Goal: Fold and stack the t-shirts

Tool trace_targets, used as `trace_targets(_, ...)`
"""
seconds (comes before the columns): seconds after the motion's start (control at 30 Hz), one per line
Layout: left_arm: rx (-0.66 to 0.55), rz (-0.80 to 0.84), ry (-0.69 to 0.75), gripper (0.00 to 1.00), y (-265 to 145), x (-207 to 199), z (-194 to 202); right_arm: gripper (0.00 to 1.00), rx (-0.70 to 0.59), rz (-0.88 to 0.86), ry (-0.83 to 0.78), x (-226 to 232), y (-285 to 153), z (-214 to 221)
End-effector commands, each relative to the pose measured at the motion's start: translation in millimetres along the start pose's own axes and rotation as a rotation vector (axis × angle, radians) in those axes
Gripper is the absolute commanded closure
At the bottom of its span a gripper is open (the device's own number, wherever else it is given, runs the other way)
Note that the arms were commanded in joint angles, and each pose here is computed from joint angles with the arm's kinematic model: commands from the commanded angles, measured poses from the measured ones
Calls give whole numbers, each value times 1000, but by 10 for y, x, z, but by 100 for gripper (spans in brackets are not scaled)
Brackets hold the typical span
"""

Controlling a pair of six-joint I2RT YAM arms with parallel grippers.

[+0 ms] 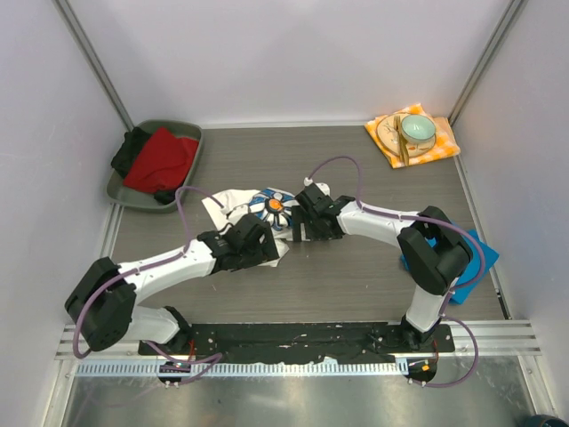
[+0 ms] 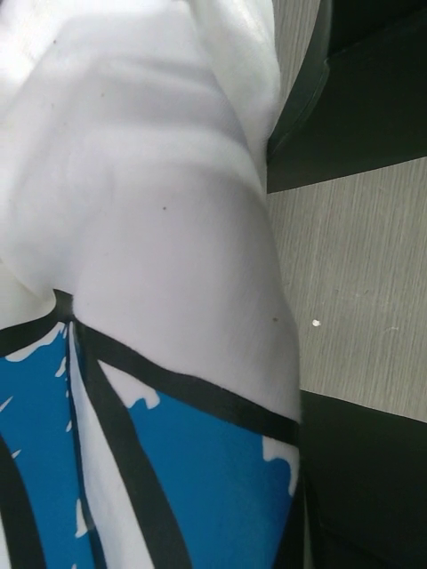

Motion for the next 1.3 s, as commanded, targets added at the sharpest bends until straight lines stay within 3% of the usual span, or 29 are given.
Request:
trace_targets(0.0, -106, -30, 18, 4, 116, -24, -164, 7, -67, 45, -2, -79, -64, -248)
trace_targets(0.2, -162, -88, 55, 10, 281, -50, -268, 6, -66, 52, -9, -105, -72, -246)
trace_targets(0.33, -161, -90, 72, 22, 404, -151, -284, 8, -63, 76, -14, -163, -53, -227)
trace_targets(0.4, -152, -92, 78, 32, 456, -168, -267, 10, -58, 91, -17, -210, -23, -219)
trace_targets(0.57, -139, -91, 82, 80, 541, -188, -230, 21, -47, 115, -16, -291, 72, -222)
trace_targets(0.63, -140, -96, 87, 87, 545, -173, -230, 27, -44, 124, -17, -316, 131, -221)
trace_targets(0.87, -133, -113, 97, 98, 537, -106, -208, 35, -68, 131, -11, -299, 335, -310)
trace_targets(0.97, -132, -116, 96, 100, 510, -66, -199, 43, -76, 140, -8, -292, 387, -385)
trace_targets(1.23, -143, -110, 81, 100, 360, 70, -194, 76, -76, 168, -18, -294, 534, -487)
trace_targets(1.27, -144, -110, 76, 100, 350, 85, -195, 88, -74, 170, -19, -295, 549, -484)
Point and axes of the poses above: each gripper's point midway between its finger pads, its own y axis out along the fingers, its own x axis along the line the jaws close on, z = x × y, the point moved 2 cm from there along -y, back along the fingers, and after that the axes turned 13 degrees about -y, right-handed, at the moved point
